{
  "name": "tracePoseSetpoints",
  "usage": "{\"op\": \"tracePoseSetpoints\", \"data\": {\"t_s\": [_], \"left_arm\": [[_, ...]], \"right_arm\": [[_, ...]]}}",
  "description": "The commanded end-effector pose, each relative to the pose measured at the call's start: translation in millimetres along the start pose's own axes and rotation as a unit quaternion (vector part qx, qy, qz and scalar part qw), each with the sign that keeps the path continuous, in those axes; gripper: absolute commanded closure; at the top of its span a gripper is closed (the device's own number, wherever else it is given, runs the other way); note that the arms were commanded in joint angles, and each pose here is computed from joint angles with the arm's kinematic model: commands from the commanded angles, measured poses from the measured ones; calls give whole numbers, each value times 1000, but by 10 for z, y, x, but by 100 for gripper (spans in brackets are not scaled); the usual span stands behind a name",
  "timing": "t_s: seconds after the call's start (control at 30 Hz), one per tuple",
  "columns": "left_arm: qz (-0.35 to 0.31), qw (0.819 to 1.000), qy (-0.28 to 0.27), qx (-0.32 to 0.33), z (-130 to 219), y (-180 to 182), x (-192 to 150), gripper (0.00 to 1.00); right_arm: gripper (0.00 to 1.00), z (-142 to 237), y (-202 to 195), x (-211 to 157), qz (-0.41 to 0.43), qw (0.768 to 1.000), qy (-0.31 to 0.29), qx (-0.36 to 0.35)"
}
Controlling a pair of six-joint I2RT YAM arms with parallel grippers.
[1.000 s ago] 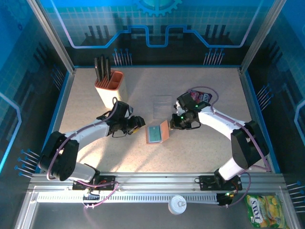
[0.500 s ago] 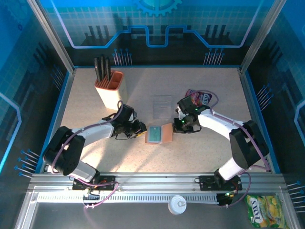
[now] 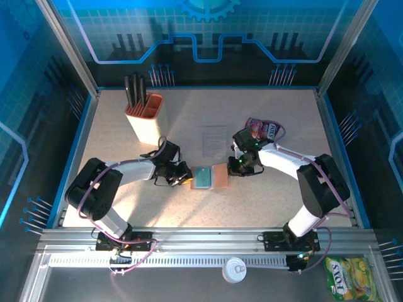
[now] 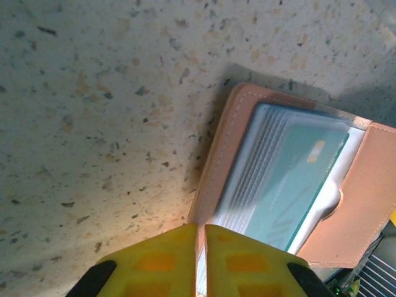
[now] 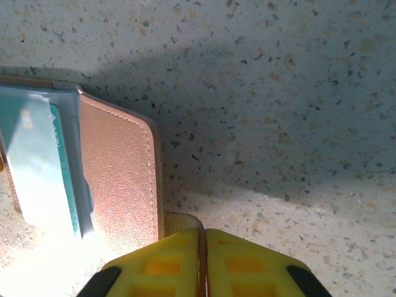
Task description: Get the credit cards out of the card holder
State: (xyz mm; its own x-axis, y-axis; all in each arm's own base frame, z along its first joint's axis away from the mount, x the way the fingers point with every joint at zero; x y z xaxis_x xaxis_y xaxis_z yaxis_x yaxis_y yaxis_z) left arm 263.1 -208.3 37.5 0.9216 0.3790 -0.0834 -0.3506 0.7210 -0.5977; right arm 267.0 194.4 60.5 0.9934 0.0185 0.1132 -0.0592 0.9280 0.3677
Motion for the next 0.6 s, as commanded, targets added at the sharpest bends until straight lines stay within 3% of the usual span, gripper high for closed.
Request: {"op": "tracePoseSetpoints", "data": {"t_s": [0.0, 0.57], "left_arm": [[8, 1000, 19, 5, -49, 13, -22, 89], [72, 995, 26, 66, -80, 445, -20, 91]], "right_arm": [[89, -75, -57, 19, -8, 1000, 3, -3], [86, -150, -367, -84, -11, 997, 9, -82]]}}
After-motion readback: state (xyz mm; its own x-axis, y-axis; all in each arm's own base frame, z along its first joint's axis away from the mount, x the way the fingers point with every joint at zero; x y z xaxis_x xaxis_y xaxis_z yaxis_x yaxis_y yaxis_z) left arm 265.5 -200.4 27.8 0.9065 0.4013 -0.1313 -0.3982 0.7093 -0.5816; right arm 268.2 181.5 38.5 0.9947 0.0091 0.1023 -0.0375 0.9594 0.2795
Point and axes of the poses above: each hand's point on the last joint's axis, 136 mm out from that joint toward the fingers, its own z axis back along the fingers, its own y axis along the line the jaws close on, x = y × z, the point moved 2 cm from there along z, back along the fingers, and after that the axes turned 1 degree about z, right-handed, at the moved point
